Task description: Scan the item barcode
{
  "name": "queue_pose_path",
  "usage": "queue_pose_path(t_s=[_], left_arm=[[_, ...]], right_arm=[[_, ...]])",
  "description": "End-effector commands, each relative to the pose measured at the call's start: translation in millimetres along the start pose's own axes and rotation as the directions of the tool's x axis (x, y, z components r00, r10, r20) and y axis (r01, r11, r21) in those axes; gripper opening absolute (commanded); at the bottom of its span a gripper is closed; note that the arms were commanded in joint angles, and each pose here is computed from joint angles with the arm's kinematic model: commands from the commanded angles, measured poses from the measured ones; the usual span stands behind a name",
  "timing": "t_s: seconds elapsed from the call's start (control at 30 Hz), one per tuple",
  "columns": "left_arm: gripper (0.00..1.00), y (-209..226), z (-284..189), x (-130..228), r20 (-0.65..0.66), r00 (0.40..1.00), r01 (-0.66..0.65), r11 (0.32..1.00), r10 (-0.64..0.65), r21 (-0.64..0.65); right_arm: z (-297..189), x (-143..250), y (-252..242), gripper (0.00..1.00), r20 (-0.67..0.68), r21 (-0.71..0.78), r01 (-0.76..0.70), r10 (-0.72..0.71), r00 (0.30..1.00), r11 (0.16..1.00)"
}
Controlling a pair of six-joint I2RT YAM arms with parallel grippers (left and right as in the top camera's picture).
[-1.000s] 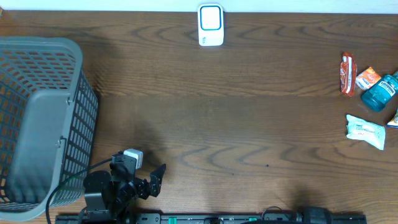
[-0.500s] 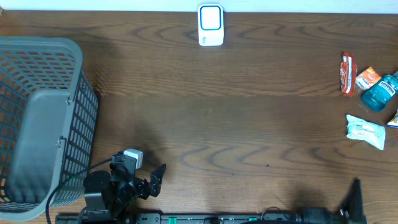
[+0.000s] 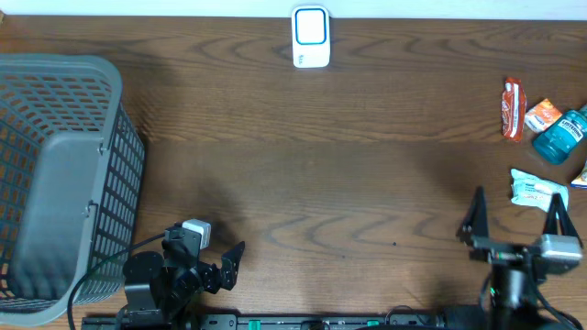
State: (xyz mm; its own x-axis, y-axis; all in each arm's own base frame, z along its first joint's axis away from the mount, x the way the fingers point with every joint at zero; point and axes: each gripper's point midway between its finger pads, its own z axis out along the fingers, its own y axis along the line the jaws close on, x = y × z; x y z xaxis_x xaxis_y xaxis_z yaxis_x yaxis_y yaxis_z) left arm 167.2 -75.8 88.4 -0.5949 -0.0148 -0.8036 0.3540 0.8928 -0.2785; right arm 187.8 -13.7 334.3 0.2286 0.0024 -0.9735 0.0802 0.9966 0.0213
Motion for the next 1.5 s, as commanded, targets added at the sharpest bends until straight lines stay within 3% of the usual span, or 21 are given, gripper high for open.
queue_pose_path(t_s=[0.0,0.27,0.47,0.63,0.97,1.23,1.47], left_arm=[[0.98,0,-1,-1,0.003,1.000,0.003,1.000,-0.003,-0.001],[0.98,0,-1,-1,0.003,1.000,0.003,1.000,-0.003,-0.001],[0.98,0,-1,-1,0.003,1.000,0.003,1.000,-0.003,-0.001],[0.98,0,-1,-1,0.003,1.000,0.003,1.000,-0.003,-0.001],[0.98,0,-1,-1,0.003,1.000,0.003,1.000,-0.003,-0.001],[0.98,0,-1,-1,0.003,1.000,0.002,1.000,-0.002,-0.001],[0.98,0,-1,-1,0.003,1.000,0.003,1.000,-0.003,-0.001]], right_arm=[[15,37,2,0.99,0.002,-0.001,-0.036,0.036,0.999,0.999],[25,103,-26,0.99,-0.019,0.125,-0.226,0.231,0.973,0.966],[23,139,-35,0.99,-0.082,0.184,-0.206,0.224,0.971,0.961],[15,178,-43,0.99,-0.217,0.252,-0.170,0.227,0.949,0.953],[14,182,-40,0.99,-0.237,0.235,-0.165,0.221,0.946,0.958],[14,182,-39,0.99,-0.271,0.195,-0.018,0.072,0.960,0.981],[14,182,-41,0.99,-0.271,0.198,-0.014,0.069,0.960,0.980]])
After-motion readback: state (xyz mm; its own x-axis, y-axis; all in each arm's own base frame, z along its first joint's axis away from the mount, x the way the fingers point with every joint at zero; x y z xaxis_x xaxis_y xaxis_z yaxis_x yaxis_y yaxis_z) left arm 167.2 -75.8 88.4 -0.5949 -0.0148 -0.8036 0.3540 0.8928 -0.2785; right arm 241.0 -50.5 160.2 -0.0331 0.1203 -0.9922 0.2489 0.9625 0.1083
